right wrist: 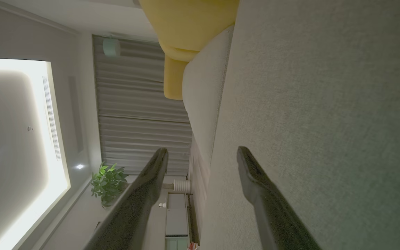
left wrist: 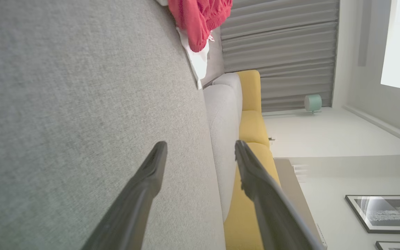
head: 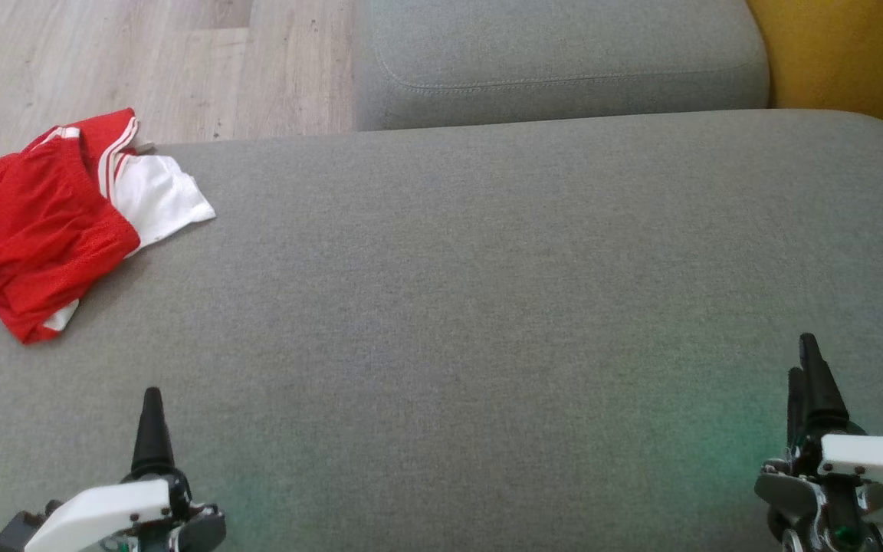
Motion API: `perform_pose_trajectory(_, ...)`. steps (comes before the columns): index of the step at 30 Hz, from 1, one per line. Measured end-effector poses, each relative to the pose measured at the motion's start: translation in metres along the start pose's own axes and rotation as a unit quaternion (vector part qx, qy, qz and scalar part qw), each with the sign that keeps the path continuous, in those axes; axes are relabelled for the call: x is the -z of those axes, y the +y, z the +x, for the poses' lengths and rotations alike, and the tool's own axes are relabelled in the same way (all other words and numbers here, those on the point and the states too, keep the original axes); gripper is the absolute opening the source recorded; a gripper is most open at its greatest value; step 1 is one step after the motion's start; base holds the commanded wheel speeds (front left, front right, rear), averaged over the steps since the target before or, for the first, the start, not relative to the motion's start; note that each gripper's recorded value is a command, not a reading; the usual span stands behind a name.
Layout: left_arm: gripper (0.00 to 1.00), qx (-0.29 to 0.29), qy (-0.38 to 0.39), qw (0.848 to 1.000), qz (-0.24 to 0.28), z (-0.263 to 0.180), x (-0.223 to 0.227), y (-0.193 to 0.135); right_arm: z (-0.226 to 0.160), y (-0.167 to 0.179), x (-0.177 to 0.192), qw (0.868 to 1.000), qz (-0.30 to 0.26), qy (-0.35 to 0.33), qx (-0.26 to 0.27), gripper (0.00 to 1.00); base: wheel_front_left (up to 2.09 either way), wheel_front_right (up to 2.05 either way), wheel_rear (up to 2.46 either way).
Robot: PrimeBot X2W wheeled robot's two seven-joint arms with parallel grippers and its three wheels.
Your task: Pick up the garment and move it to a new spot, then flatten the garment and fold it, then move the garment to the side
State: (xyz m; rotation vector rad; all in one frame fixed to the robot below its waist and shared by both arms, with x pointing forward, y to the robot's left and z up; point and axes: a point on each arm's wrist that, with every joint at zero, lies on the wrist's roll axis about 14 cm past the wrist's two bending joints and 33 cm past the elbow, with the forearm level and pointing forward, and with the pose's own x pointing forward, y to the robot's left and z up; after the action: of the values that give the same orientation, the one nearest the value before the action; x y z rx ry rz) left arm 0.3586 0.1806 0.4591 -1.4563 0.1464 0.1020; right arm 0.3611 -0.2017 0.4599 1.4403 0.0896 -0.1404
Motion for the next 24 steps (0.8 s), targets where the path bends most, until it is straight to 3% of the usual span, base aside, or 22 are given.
perform_pose_trajectory(12,1.0,0.013,0.008,0.995,0.101,-0.002,0.009,-0.011,-0.004,0.01,0.008,0.996,-0.093,0.009,-0.017,1.0,0.0,0.0,0.0)
perform_pose_trajectory(24,1.0,0.017,0.02,0.976,0.218,-0.009,0.023,-0.01,-0.008,0.016,0.018,0.98,-0.195,0.017,-0.031,1.0,0.0,0.0,0.0)
